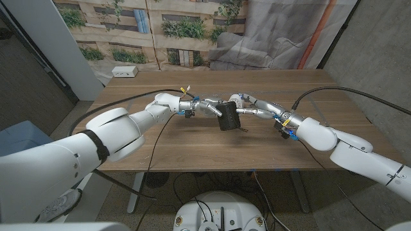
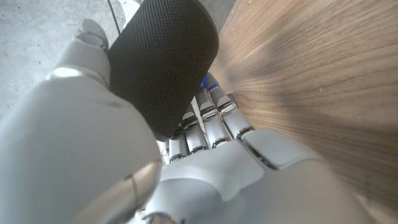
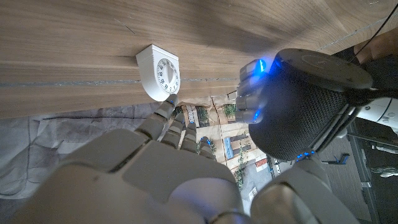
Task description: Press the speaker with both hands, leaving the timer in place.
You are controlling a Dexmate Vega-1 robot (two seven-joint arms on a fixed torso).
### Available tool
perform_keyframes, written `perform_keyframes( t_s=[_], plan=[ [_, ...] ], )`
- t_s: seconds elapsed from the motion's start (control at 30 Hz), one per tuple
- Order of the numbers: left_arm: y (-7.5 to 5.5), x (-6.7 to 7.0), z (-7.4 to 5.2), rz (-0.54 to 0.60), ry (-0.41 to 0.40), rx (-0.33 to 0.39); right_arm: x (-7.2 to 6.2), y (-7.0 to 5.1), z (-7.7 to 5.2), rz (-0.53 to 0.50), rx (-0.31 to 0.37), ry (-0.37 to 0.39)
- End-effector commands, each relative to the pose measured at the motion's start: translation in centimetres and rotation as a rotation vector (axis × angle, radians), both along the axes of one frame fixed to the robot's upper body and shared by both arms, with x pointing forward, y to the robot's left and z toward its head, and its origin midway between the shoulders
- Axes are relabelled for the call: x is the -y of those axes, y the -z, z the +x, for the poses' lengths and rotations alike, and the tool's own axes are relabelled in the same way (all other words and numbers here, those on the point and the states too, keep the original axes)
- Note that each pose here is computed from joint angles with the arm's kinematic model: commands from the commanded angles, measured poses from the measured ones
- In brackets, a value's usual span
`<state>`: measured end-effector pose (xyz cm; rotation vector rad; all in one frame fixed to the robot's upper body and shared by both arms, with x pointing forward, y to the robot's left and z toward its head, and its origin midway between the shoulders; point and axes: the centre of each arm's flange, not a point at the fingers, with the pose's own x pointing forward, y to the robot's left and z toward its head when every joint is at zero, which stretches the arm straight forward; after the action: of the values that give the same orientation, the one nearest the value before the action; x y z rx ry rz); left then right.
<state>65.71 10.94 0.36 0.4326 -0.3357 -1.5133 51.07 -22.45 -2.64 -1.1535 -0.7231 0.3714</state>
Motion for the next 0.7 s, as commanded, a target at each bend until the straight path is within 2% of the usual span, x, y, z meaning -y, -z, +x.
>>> perform_keyframes(
  t_s=[0.03, 0.7],
  plan=[
    [0.1, -0.2, -0.1, -0.009, 0.007, 0.005, -1.0, -0.3, 0.1, -0.034, 0.014, -0.024],
    [0.5, 0.1, -0.1, -0.002, 0.008, -0.001, -2.2, -0.8, 0.1, -0.047, 0.022, -0.063]
  ],
)
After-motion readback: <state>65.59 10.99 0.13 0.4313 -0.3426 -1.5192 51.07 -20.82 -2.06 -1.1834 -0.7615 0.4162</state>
